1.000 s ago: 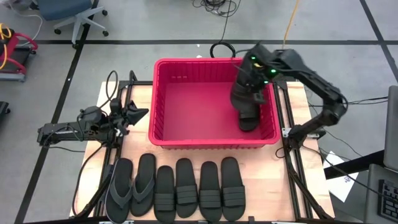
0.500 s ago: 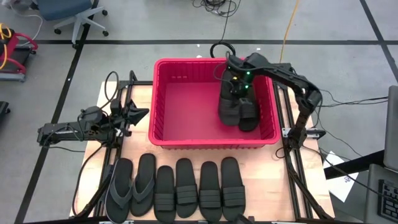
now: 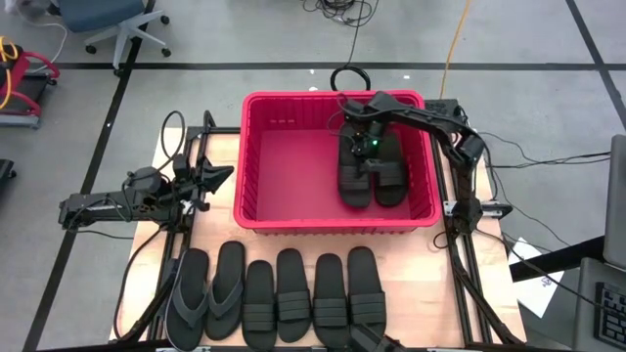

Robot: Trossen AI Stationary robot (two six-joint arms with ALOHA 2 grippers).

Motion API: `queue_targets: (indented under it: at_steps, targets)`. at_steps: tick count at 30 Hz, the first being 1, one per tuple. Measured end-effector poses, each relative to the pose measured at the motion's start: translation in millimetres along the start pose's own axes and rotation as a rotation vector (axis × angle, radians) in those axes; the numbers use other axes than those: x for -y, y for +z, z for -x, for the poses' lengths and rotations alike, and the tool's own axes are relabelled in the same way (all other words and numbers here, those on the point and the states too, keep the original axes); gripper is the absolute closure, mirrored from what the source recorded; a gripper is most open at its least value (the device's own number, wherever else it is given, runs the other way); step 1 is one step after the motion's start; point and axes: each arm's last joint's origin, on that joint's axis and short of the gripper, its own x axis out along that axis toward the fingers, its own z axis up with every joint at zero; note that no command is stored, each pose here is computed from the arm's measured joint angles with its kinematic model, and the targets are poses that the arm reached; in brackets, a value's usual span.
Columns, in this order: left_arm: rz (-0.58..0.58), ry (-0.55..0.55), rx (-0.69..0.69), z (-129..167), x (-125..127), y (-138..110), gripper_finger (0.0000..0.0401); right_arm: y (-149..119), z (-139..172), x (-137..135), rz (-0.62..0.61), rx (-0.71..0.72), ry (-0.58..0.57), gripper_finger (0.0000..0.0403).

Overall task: Pick and place slides into bin
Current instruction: Put the black slide into the red bin

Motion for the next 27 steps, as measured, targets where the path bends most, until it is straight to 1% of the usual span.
queue_targets:
  at_steps: [6,13,17,20,23,27]
  targets:
    - [-0.009,0.001,0.001,0.0,0.0,0.0,0.0375,-8.4,-8.3,15.9,-0.031,-0.018,0.018,0.0397]
    - [-0.009,0.001,0.002,0.0,0.0,0.1,0.0375,-31.8,-15.0,26.9,-0.151,-0.036,0.020,0.0397]
    - [-0.014,0.000,0.003,0.0,0.1,0.3,0.0375,-42.6,-18.0,29.6,-0.150,-0.045,0.038,0.0397]
    - [-0.015,0.000,0.003,0.0,0.1,0.3,0.0375,-46.0,-17.8,31.7,-0.151,-0.045,0.031,0.0396]
    - [-0.015,0.000,0.004,0.0,0.1,0.3,0.0375,-46.1,-17.9,33.5,-0.168,-0.066,0.000,0.0387]
    - [-0.015,0.000,0.003,0.0,0.1,0.3,0.0375,-45.0,-18.8,34.7,-0.171,-0.078,-0.025,0.0359]
